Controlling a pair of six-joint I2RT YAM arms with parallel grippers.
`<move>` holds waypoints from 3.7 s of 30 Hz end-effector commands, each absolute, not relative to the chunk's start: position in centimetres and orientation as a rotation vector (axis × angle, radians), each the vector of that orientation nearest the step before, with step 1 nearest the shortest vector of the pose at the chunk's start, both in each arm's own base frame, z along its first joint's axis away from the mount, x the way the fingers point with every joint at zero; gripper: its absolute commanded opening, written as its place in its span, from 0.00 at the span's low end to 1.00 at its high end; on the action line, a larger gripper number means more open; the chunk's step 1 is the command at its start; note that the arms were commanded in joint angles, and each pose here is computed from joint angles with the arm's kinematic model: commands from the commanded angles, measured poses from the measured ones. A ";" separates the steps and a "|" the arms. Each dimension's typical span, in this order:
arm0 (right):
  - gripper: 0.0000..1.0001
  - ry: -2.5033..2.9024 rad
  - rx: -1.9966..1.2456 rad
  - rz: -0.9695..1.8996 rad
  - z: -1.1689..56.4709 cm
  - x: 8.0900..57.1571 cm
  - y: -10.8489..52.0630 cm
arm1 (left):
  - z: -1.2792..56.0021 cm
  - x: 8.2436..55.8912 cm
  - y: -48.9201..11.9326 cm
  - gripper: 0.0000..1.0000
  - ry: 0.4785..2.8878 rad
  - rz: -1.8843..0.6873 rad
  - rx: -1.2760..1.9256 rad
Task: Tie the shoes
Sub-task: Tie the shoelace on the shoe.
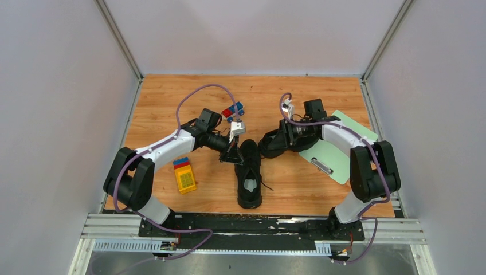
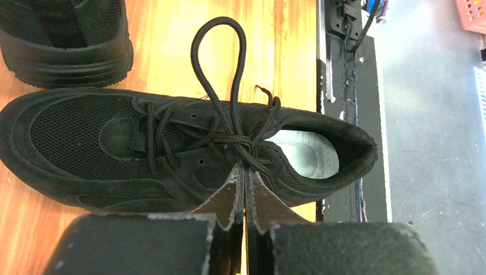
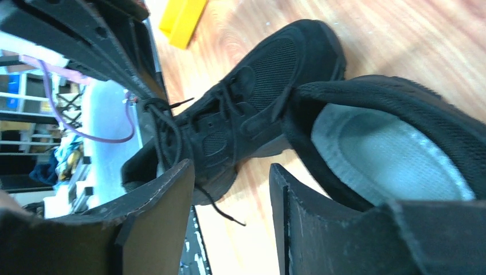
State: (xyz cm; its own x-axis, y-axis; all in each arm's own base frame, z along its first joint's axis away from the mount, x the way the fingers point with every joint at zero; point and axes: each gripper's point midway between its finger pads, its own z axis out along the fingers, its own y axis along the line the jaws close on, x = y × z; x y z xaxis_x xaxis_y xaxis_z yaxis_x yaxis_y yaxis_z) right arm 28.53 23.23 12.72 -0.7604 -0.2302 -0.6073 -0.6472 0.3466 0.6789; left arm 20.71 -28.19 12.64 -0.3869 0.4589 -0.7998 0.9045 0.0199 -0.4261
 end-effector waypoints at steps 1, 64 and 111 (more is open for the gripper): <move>0.53 2.106 -0.814 1.599 15.5 26.0 24.1 | 14.6 21.0 -28.7 0.00 1.779 -1.317 1.410; 0.00 2.349 -0.745 1.571 10.0 22.5 21.3 | 10.0 24.2 -19.0 0.31 2.091 -0.651 1.287; 0.00 2.315 -0.784 1.601 10.9 22.7 22.1 | 10.5 22.4 -29.1 0.36 1.613 -1.156 1.752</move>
